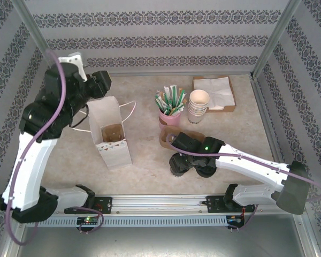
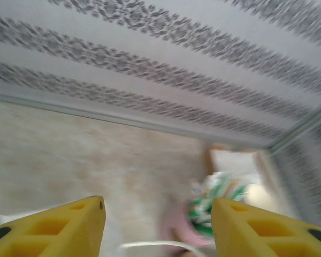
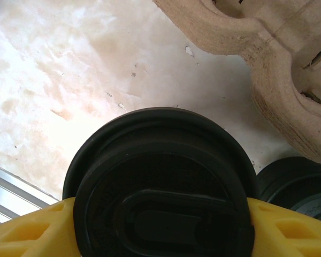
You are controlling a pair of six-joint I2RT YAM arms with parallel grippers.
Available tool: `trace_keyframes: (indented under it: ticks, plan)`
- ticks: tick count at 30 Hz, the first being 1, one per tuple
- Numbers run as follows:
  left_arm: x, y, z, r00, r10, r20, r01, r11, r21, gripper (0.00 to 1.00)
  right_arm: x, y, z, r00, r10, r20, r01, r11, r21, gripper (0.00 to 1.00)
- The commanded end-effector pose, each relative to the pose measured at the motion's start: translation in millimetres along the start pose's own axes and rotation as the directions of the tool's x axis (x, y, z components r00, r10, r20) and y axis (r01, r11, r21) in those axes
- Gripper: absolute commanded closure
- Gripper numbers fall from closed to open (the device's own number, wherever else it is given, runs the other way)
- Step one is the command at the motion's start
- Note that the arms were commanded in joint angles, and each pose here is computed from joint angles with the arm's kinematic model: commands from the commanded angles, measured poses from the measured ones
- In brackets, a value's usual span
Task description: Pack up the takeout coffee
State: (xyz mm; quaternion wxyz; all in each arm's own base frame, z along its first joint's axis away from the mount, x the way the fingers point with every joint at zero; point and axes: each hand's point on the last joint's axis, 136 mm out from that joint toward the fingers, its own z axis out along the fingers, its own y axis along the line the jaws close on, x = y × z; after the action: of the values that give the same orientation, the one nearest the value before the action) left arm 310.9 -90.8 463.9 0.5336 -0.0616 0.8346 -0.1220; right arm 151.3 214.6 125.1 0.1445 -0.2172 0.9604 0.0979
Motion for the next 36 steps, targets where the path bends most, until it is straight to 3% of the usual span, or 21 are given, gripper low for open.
trace_keyframes:
  ticks: [1,3,5,6,9,11,13,15,20,23,28,32,35,36]
  plan:
    - [56,39,20,0.846,0.404,-0.347,-0.455,0.887,-0.076,0.4,7,-3,-1,0.999,-0.04,-0.019,0.04,0.999,-0.001,0.4]
    - [67,47,29,0.765,0.479,-0.43,-0.55,0.834,-0.049,0.29,9,-4,-1,0.998,-0.053,-0.025,0.053,0.999,-0.001,0.4]
    - [84,47,39,0.661,0.586,-0.47,-0.643,0.765,0.049,0.27,10,-1,-1,0.997,-0.066,-0.032,0.066,0.998,-0.015,0.4]
    - [86,48,45,0.641,0.609,-0.468,-0.663,0.746,0.063,0.25,11,0,-2,0.997,-0.073,-0.037,0.072,0.997,-0.025,0.4]
    - [102,49,57,0.604,0.612,-0.51,-0.635,0.757,0.156,0.2,13,0,-3,0.995,-0.089,-0.047,0.088,0.996,-0.025,0.4]
    - [118,55,66,0.541,0.61,-0.579,-0.615,0.757,0.222,0.17,13,1,-3,0.994,-0.093,-0.05,0.091,0.995,-0.03,0.4]
    - [133,69,74,0.448,0.587,-0.674,-0.603,0.755,0.256,0.18,13,3,-4,0.994,-0.094,-0.057,0.092,0.995,-0.037,0.4]
    - [137,84,83,0.411,0.562,-0.718,-0.605,0.757,0.247,0.19,13,3,-4,0.994,-0.093,-0.06,0.091,0.995,-0.039,0.4]
    - [127,97,101,0.447,0.569,-0.691,-0.611,0.758,0.229,0.19,15,3,-5,0.994,-0.088,-0.066,0.085,0.996,-0.036,0.4]
    - [132,102,106,0.419,0.57,-0.707,-0.603,0.756,0.253,0.22,15,3,-5,0.994,-0.087,-0.069,0.085,0.996,-0.034,0.4]
    - [137,109,116,0.442,0.541,-0.716,-0.56,0.79,0.252,0.36,14,5,-3,0.993,-0.088,-0.08,0.086,0.996,-0.031,0.4]
    - [138,100,119,0.473,0.53,-0.704,-0.518,0.814,0.265,0.61,15,6,-3,0.992,-0.091,-0.082,0.089,0.996,-0.031,0.41]
    - [138,88,117,0.519,0.511,-0.685,-0.465,0.842,0.275,0.96,15,5,-3,0.992,-0.094,-0.08,0.092,0.995,-0.026,0.41]
    - [137,87,116,0.53,0.504,-0.682,-0.456,0.847,0.273,1.0,14,5,-3,0.992,-0.096,-0.079,0.094,0.995,-0.024,0.41]
